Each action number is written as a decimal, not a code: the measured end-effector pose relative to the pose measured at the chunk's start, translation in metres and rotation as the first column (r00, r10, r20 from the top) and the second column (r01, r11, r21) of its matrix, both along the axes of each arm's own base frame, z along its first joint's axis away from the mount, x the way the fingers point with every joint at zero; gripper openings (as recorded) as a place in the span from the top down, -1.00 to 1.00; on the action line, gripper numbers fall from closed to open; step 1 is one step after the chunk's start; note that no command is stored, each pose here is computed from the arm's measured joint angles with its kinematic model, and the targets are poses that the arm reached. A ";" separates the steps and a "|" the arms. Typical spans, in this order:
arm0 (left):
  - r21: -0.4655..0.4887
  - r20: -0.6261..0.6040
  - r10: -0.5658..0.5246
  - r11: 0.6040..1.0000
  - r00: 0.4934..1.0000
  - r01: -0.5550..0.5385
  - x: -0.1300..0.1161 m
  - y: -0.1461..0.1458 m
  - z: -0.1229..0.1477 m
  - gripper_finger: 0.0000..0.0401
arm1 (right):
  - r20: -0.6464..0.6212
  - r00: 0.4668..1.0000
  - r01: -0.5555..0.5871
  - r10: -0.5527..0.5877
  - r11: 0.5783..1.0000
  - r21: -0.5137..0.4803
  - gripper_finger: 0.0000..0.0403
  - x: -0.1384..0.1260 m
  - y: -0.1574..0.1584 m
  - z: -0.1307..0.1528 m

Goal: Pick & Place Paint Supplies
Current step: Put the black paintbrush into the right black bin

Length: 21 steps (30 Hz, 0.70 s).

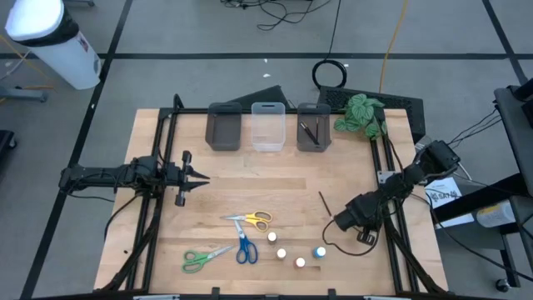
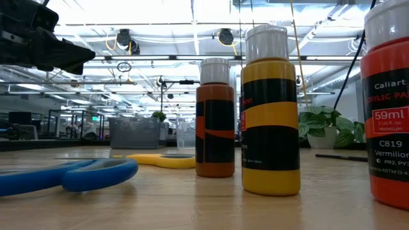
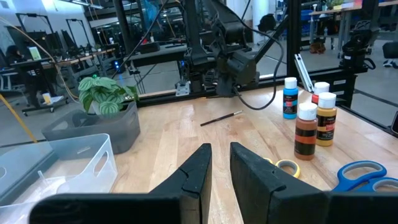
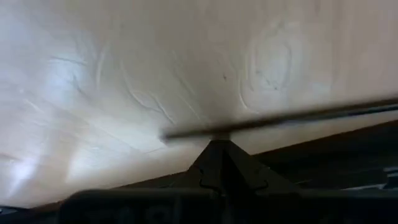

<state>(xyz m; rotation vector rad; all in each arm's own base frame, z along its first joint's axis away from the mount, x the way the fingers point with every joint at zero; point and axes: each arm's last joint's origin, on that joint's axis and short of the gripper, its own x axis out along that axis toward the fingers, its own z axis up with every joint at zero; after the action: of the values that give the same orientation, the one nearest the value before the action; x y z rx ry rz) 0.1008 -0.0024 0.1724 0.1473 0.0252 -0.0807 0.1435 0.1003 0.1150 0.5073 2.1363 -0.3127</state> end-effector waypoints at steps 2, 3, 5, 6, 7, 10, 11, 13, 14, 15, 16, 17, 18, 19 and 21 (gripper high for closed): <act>0.000 0.000 0.000 1.000 1.000 0.000 0.000 0.000 0.000 0.64 | 0.040 0.999 0.006 -0.007 1.000 0.012 1.00 0.002 0.001 -0.003; 0.000 0.000 0.000 1.000 1.000 0.000 0.000 0.000 0.000 0.64 | 0.052 0.999 0.006 -0.007 1.000 0.013 1.00 0.003 0.001 -0.003; 0.000 0.000 0.000 1.000 1.000 0.000 0.000 0.000 0.000 0.64 | 0.073 0.997 0.006 -0.007 1.000 0.017 1.00 0.006 -0.001 -0.004; 0.000 0.000 0.000 1.000 1.000 0.000 0.000 0.000 0.000 0.64 | 0.083 0.997 0.004 -0.006 1.000 0.014 1.00 0.007 -0.001 -0.004; 0.000 0.000 0.000 1.000 1.000 0.000 0.000 0.000 0.000 0.64 | 0.103 0.995 -0.007 0.007 1.000 0.006 1.00 0.010 -0.002 -0.002; 0.000 0.000 0.000 1.000 1.000 0.000 0.000 0.000 0.000 0.64 | 0.180 0.983 -0.044 0.047 0.999 -0.023 1.00 0.020 -0.004 0.002; 0.000 0.000 0.000 1.000 1.000 0.000 0.000 0.000 0.000 0.64 | 0.209 0.976 -0.059 0.065 0.998 -0.035 1.00 0.024 -0.004 0.003; 0.000 0.000 0.000 1.000 1.000 0.000 0.000 0.000 0.000 0.64 | 0.266 0.959 -0.085 0.101 0.994 -0.070 1.00 0.031 -0.006 0.006; 0.000 0.000 0.000 1.000 1.000 0.000 0.000 0.000 0.000 0.64 | 0.293 0.948 -0.100 0.125 0.990 -0.097 1.00 0.034 -0.007 0.007; 0.000 0.000 0.000 1.000 1.000 0.000 0.000 0.000 0.000 0.64 | 0.321 0.936 -0.111 0.146 0.986 -0.125 1.00 0.038 -0.007 0.009; 0.000 0.000 0.000 1.000 1.000 0.000 0.000 0.000 0.000 0.64 | 0.350 0.921 -0.124 0.170 0.981 -0.149 1.00 0.043 -0.008 0.011; 0.000 0.000 0.000 1.000 1.000 0.000 0.000 0.000 0.000 0.64 | 0.373 0.907 -0.138 0.193 0.976 -0.169 1.00 0.047 -0.008 0.013; 0.000 0.000 0.000 1.000 1.000 0.000 0.000 0.000 0.000 0.64 | 0.397 0.890 -0.155 0.224 0.968 -0.199 1.00 0.051 -0.008 0.016; 0.000 0.000 0.000 1.000 1.000 0.000 0.000 0.000 0.000 0.64 | 0.416 0.874 -0.169 0.251 0.960 -0.225 1.00 0.054 -0.008 0.020; 0.000 0.000 0.000 1.000 1.000 0.000 0.000 0.000 0.000 0.64 | 0.436 0.839 -0.197 0.325 0.929 -0.314 1.00 0.060 -0.009 0.027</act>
<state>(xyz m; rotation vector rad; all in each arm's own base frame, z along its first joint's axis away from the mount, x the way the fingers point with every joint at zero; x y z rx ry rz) 0.1008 -0.0024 0.1723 0.1477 0.0255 -0.0808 0.2034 0.0918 0.1420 0.1119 1.6169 -0.2683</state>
